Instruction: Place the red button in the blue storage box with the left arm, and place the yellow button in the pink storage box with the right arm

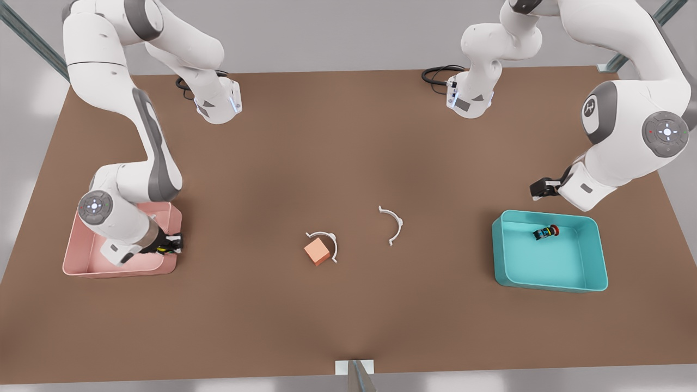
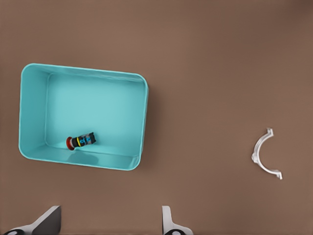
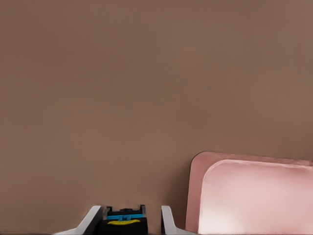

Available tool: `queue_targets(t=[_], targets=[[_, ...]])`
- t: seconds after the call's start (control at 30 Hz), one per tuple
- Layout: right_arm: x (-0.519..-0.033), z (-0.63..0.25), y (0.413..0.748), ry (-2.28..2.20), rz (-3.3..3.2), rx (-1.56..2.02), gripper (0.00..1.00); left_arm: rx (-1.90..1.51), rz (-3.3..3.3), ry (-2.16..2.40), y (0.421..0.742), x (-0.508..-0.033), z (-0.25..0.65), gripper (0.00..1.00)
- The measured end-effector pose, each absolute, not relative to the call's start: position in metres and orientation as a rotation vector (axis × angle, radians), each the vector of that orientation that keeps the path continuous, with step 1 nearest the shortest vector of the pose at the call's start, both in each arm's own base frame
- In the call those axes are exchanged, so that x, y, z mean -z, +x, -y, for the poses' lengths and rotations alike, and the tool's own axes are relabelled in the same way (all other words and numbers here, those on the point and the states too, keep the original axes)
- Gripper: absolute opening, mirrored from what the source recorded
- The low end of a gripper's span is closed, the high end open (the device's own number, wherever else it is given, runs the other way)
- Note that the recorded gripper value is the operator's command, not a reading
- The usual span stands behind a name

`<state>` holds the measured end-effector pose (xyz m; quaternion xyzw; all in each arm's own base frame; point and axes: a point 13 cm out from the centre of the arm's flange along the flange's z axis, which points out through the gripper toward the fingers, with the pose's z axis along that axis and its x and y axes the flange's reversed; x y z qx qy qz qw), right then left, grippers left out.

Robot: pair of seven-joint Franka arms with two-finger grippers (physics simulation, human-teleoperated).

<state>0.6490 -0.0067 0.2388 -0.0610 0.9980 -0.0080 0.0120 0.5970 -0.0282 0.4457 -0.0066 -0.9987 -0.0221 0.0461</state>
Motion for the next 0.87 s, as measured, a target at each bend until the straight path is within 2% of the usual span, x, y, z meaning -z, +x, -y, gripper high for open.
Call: queue_targets(t=[0.2, 0.3, 0.33, 0.37, 0.47, 0.5, 0.57, 0.63, 0.67, 0.7, 0.77, 0.87], targets=[[-0.232, 0.103, 0.629, -0.139, -3.160, 0.016, 0.54, 0.069, 3.048, 0.007, 0.597, -0.446, 0.028, 1.00], [-0.213, 0.126, 0.608, -0.168, -3.207, -0.005, 0.57, 0.069, 3.048, 0.017, 0.597, -0.446, 0.028, 1.00], [-0.206, 0.129, 0.602, -0.188, -3.221, -0.013, 0.67, 0.070, 3.049, 0.021, 0.597, -0.446, 0.028, 1.00], [-0.198, 0.131, 0.598, -0.207, -3.234, -0.023, 0.81, 0.070, 3.049, 0.024, 0.597, -0.446, 0.028, 1.00], [-0.189, 0.137, 0.595, -0.263, -3.244, -0.038, 0.98, 0.070, 3.049, 0.031, 0.597, -0.446, 0.028, 1.00], [-0.195, 0.137, 0.602, -0.285, -3.228, -0.033, 1.00, 0.070, 3.050, 0.034, 0.597, -0.447, 0.029, 1.00], [-0.234, 0.123, 0.639, -0.362, -3.137, 0.005, 1.00, 0.070, 3.051, 0.037, 0.597, -0.447, 0.029, 1.00], [-0.324, 0.068, 0.696, -0.494, -2.977, 0.058, 1.00, 0.070, 3.050, 0.040, 0.597, -0.447, 0.029, 1.00], [-0.369, 0.028, 0.710, -0.568, -2.911, 0.077, 1.00, 0.071, 3.051, 0.042, 0.597, -0.447, 0.029, 1.00], [-0.405, 0.001, 0.707, -0.611, -2.876, 0.094, 1.00, 0.071, 3.050, 0.044, 0.597, -0.447, 0.029, 1.00], [-0.458, -0.031, 0.673, -0.631, -2.869, 0.160, 0.99, 0.071, 3.051, 0.047, 0.597, -0.447, 0.029, 1.00], [-0.463, -0.031, 0.638, -0.538, -2.961, 0.117, 1.00, 0.071, 3.051, 0.051, 0.597, -0.447, 0.029, 1.00]])
